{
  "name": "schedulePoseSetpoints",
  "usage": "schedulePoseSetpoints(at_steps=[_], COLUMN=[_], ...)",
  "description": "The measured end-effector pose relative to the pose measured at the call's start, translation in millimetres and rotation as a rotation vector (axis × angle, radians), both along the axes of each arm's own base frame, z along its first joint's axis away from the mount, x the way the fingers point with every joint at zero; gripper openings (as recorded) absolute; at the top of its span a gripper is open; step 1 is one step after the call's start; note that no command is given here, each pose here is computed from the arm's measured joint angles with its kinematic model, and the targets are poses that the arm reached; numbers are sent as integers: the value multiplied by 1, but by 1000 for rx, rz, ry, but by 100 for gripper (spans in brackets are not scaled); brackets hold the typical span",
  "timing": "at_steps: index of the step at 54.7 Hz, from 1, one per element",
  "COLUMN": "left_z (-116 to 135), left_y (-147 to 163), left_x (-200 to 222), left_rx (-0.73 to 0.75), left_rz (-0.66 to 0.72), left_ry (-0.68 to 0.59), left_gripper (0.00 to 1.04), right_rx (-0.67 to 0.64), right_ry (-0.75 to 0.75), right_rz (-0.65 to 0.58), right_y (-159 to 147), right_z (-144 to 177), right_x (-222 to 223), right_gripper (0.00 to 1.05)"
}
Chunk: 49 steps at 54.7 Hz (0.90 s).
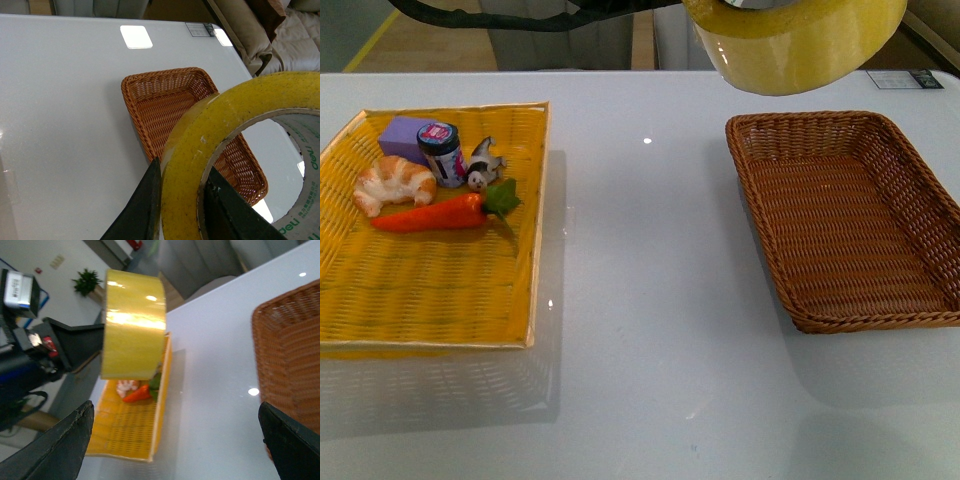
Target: Move tape to another basket
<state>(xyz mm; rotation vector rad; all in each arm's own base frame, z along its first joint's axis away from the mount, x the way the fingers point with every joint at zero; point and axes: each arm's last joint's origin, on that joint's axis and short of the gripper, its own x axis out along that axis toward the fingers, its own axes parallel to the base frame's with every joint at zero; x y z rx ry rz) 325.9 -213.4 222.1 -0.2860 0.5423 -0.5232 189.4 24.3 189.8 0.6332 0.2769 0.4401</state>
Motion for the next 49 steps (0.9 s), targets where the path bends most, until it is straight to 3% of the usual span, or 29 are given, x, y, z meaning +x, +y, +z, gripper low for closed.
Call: schedulePoseSetpoints(at_steps=[24, 49], left_z=[-1, -2], left_y=[1, 1], left_x=[0, -1], left_rx=[-4, -5], left_rz=[-9, -14], left_ry=[17, 29], left_gripper=[16, 16], right_rx=[98, 106], right_ry=[-11, 18], right_rz=[179, 196], right_y=[36, 46], right_z=[-4, -11], right_x=[44, 73], right_gripper=[96, 96])
